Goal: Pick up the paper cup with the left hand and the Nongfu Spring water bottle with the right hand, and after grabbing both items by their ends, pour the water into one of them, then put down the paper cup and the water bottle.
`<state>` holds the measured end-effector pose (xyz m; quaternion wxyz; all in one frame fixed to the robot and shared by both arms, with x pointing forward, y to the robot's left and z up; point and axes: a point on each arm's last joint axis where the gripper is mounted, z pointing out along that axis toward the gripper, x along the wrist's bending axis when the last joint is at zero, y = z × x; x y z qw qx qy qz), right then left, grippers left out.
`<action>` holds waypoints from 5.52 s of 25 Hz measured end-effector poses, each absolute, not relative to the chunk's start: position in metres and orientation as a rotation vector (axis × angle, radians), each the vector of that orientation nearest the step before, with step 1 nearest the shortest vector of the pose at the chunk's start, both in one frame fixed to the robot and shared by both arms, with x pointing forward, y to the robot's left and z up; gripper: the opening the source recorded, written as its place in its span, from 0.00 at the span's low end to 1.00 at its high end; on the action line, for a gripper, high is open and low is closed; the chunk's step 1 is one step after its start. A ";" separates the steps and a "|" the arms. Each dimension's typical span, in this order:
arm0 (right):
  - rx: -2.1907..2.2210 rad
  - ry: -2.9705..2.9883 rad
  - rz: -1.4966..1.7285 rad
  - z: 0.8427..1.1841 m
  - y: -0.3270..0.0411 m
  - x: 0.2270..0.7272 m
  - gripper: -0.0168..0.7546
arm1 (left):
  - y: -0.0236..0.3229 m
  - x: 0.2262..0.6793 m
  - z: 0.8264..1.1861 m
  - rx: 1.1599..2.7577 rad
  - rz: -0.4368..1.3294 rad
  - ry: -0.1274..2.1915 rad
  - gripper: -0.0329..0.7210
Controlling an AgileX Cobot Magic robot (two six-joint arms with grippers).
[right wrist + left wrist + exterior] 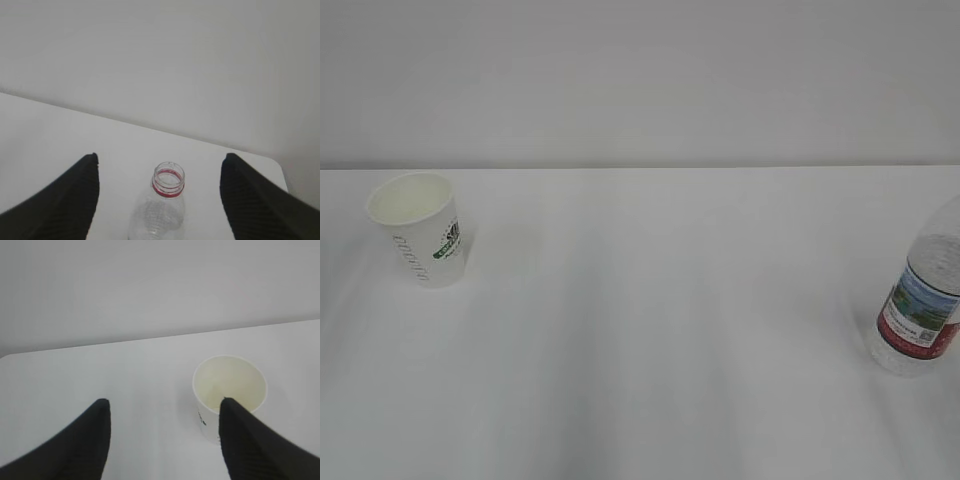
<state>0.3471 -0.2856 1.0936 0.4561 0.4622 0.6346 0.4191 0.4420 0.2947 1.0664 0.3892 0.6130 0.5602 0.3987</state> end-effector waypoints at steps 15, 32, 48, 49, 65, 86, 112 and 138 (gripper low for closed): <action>1.140 1.600 1.034 1.030 -0.283 0.355 0.76 | 0.295 0.442 0.999 1.522 1.051 1.379 0.69; 1.125 1.525 1.117 1.008 -0.281 0.358 0.76 | 0.274 0.441 0.955 1.542 1.042 1.175 0.69; 1.122 1.504 1.124 1.002 -0.279 0.380 0.76 | 0.263 0.433 0.886 1.590 0.836 1.323 0.68; 1.128 1.504 1.120 1.001 -0.279 0.381 0.76 | 0.263 0.433 0.883 1.594 0.822 1.333 0.68; 1.284 1.535 0.982 0.973 -0.285 0.399 0.76 | 0.261 0.433 0.883 1.579 0.793 1.332 0.64; 1.304 1.543 0.938 0.950 -0.285 0.420 0.76 | 0.261 0.433 0.883 1.555 0.772 1.350 0.62; 1.315 1.581 0.991 0.928 -0.279 0.423 0.76 | 0.258 0.432 0.883 1.569 0.739 1.322 0.62; 1.321 1.670 0.941 0.887 -0.279 0.411 0.79 | 0.258 0.432 0.883 1.568 0.741 1.325 0.62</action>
